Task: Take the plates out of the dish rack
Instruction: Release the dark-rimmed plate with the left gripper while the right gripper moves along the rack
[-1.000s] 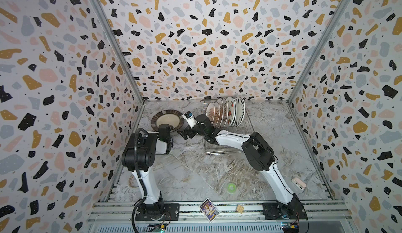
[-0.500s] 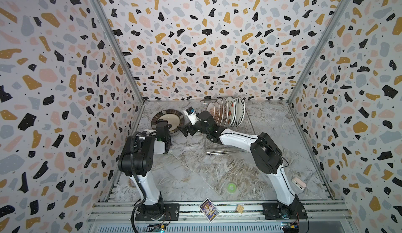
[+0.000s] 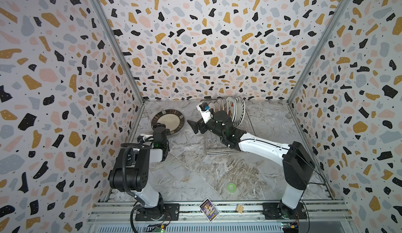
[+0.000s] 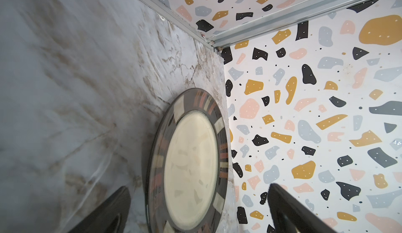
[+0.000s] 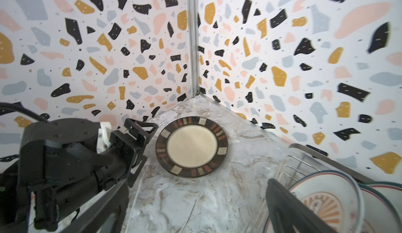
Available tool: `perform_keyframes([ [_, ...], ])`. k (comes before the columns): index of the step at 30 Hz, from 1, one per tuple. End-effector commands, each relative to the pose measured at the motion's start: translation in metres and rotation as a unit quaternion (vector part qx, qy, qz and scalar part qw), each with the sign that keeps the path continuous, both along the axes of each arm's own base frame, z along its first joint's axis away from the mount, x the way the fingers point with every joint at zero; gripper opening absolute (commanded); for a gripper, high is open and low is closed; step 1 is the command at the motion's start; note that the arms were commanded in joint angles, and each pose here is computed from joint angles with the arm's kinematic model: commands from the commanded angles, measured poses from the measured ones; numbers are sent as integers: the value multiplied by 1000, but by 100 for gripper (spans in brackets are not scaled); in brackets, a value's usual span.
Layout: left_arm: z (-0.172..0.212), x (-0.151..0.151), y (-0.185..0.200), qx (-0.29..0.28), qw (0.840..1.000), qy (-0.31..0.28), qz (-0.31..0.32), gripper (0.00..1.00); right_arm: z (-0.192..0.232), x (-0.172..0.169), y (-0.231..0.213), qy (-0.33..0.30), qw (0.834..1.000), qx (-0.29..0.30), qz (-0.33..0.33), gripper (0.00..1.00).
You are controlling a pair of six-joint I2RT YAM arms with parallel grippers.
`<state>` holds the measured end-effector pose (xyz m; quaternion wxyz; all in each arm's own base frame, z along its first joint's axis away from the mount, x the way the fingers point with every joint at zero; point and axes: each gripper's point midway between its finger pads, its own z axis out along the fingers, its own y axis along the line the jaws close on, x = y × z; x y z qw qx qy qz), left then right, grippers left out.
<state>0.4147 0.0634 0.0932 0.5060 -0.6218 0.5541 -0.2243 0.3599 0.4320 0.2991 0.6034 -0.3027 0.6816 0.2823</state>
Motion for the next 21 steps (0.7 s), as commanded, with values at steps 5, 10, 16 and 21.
perform_keyframes([
  [5, 26, -20, -5, 43, 999, -5, -23, 100, 22, 12, -101, 45, 994, 34, -95, 99],
  [10, 57, -34, -28, 71, 997, -24, -35, 100, 25, 3, -173, 15, 989, 111, -101, 99],
  [16, 115, -49, -72, 141, 983, -82, -88, 100, 18, -4, -198, 28, 989, 122, -79, 99],
  [21, 168, -55, -136, 219, 935, -171, -219, 100, 14, 6, -202, 59, 988, 128, -60, 91],
])
